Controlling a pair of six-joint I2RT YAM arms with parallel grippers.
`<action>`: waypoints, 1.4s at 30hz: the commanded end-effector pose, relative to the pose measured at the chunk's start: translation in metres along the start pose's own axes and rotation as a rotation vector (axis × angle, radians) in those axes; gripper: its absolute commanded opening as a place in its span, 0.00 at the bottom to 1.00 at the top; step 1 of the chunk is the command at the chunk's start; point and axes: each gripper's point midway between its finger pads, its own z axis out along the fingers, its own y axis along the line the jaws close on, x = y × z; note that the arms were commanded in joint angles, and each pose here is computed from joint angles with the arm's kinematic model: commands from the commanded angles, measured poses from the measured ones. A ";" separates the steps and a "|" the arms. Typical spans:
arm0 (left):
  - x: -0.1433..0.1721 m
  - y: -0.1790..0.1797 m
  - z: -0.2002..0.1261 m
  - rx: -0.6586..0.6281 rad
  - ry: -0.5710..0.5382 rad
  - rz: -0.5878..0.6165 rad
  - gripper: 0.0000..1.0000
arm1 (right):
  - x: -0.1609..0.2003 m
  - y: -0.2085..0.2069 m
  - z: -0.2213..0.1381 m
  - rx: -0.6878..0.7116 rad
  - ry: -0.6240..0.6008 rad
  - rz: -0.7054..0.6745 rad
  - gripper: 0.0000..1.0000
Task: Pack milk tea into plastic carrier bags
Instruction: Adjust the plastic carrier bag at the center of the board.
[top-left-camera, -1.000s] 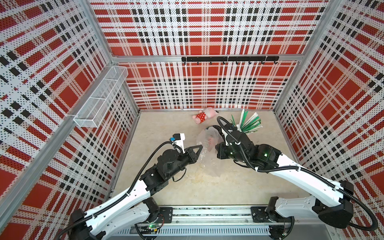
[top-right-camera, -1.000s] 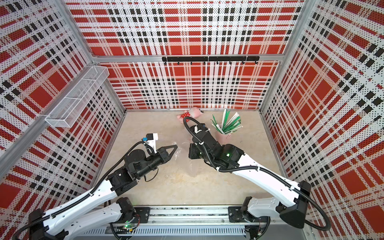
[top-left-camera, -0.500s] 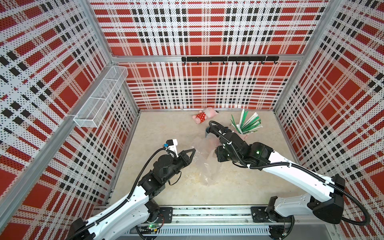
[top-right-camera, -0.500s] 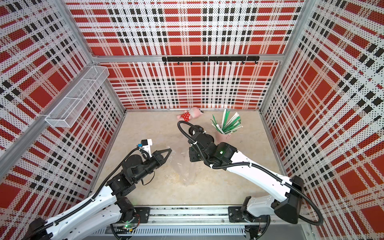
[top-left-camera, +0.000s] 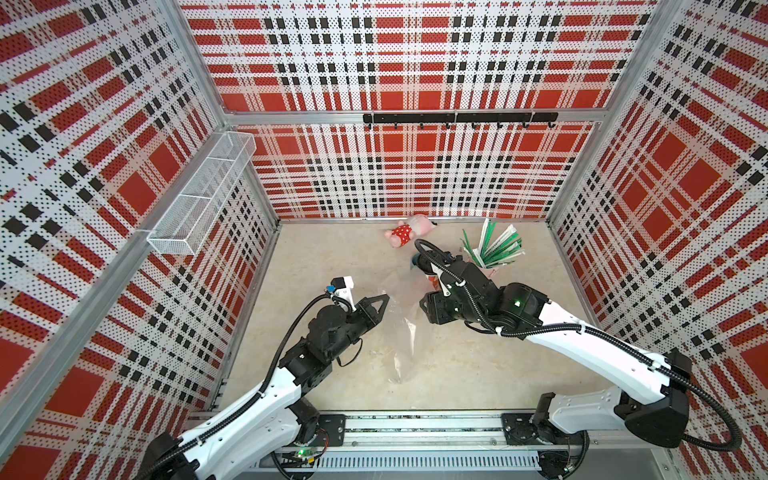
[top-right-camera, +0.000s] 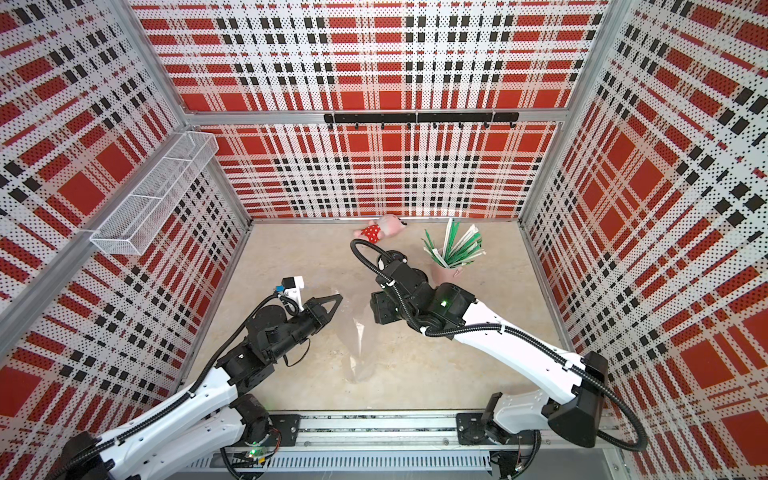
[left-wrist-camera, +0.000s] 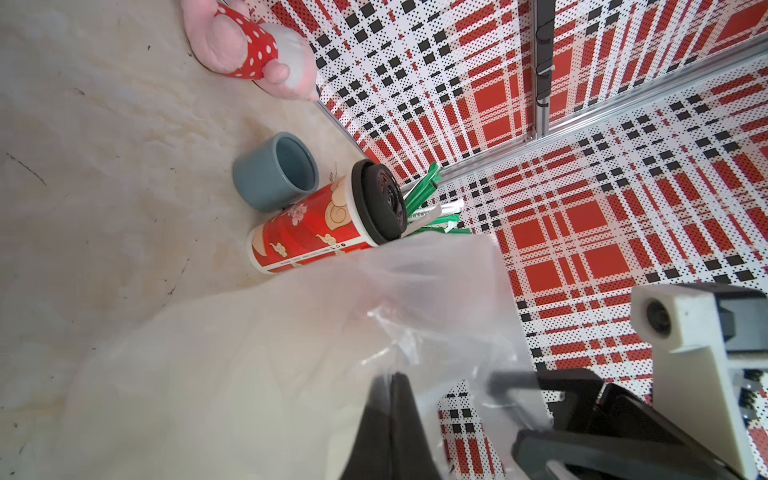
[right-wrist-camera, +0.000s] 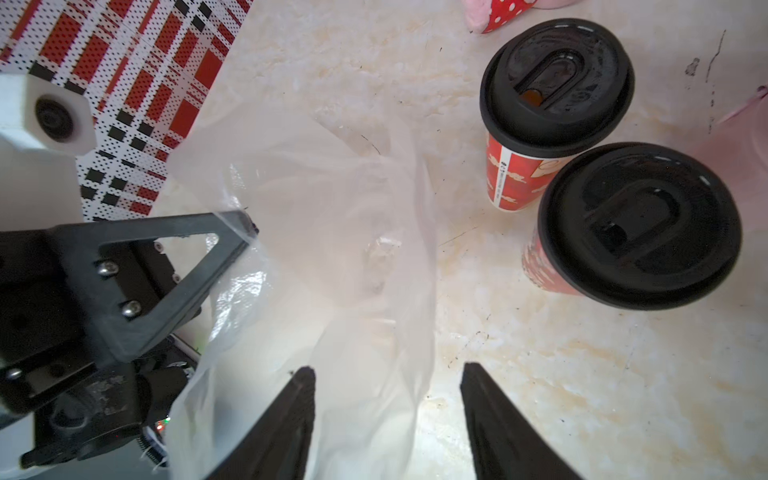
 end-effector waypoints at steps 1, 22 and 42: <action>-0.001 -0.007 0.001 0.031 0.006 -0.005 0.00 | -0.024 0.008 -0.029 -0.069 -0.083 -0.013 0.69; -0.007 -0.003 -0.009 0.084 -0.024 -0.043 0.00 | -0.017 0.060 0.015 -0.295 0.000 -0.040 0.63; -0.034 -0.029 -0.028 -0.035 -0.036 0.127 0.86 | -0.035 0.051 0.008 -0.235 -0.122 0.029 0.00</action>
